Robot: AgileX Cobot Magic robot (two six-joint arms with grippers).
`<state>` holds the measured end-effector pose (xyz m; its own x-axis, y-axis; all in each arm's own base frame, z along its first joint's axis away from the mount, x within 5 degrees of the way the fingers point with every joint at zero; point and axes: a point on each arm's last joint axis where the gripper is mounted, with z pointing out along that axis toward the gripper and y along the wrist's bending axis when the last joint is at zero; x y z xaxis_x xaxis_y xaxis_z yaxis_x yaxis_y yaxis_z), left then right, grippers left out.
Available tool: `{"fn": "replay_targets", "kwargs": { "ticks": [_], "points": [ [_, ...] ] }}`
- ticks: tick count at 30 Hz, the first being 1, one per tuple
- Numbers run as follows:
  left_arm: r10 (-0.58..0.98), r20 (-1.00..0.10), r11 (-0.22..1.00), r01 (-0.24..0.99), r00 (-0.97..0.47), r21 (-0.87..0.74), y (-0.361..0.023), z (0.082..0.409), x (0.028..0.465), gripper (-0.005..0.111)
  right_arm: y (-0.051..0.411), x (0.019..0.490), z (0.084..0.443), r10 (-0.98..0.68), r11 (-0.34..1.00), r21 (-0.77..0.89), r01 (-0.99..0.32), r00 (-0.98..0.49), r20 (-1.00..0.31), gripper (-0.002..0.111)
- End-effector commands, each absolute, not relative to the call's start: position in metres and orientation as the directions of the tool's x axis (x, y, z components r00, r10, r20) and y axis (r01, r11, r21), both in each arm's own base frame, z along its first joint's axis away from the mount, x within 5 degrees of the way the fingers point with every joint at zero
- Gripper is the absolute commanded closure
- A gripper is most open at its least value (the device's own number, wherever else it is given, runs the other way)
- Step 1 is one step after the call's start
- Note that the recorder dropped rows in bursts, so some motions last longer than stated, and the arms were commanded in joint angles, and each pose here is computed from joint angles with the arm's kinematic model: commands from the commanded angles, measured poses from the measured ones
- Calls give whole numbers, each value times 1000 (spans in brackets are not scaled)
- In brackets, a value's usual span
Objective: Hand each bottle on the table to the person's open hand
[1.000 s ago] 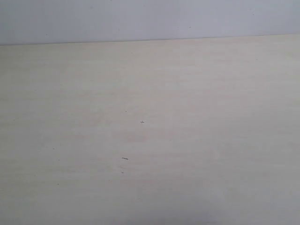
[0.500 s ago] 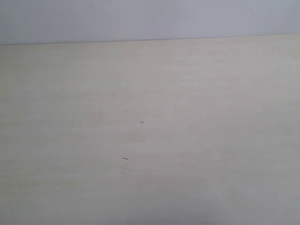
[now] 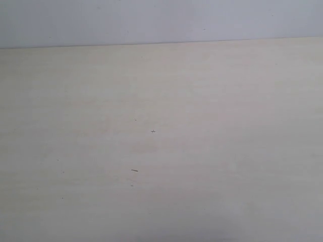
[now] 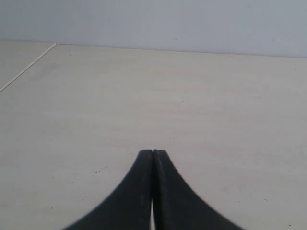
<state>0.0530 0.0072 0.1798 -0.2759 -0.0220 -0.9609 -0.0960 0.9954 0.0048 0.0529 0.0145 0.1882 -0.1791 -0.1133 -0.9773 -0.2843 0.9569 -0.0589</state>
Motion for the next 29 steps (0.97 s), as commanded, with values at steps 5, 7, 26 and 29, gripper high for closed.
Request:
{"fn": "replay_targets", "kwargs": {
  "ticks": [5, 7, 26, 29],
  "points": [
    [-24, -964, 995, -97, -265, 2, 7, 181, 53, 107, 12, 53, 187, -107, 969, -63, -238, -175, -979, 108],
    [-24, -964, 995, -97, -265, 2, 7, 181, 53, 107, 12, 53, 187, -107, 969, -63, -238, -175, -979, 108],
    [-24, -964, 995, -97, -265, 2, 7, 181, 53, 107, 9, 54, 187, -98, 980, -63, -189, -181, -979, 108],
    [-24, -964, 995, -97, -265, 2, 7, 181, 53, 107, 9, 54, 187, -98, 980, -63, -189, -181, -979, 108]
  ]
}}
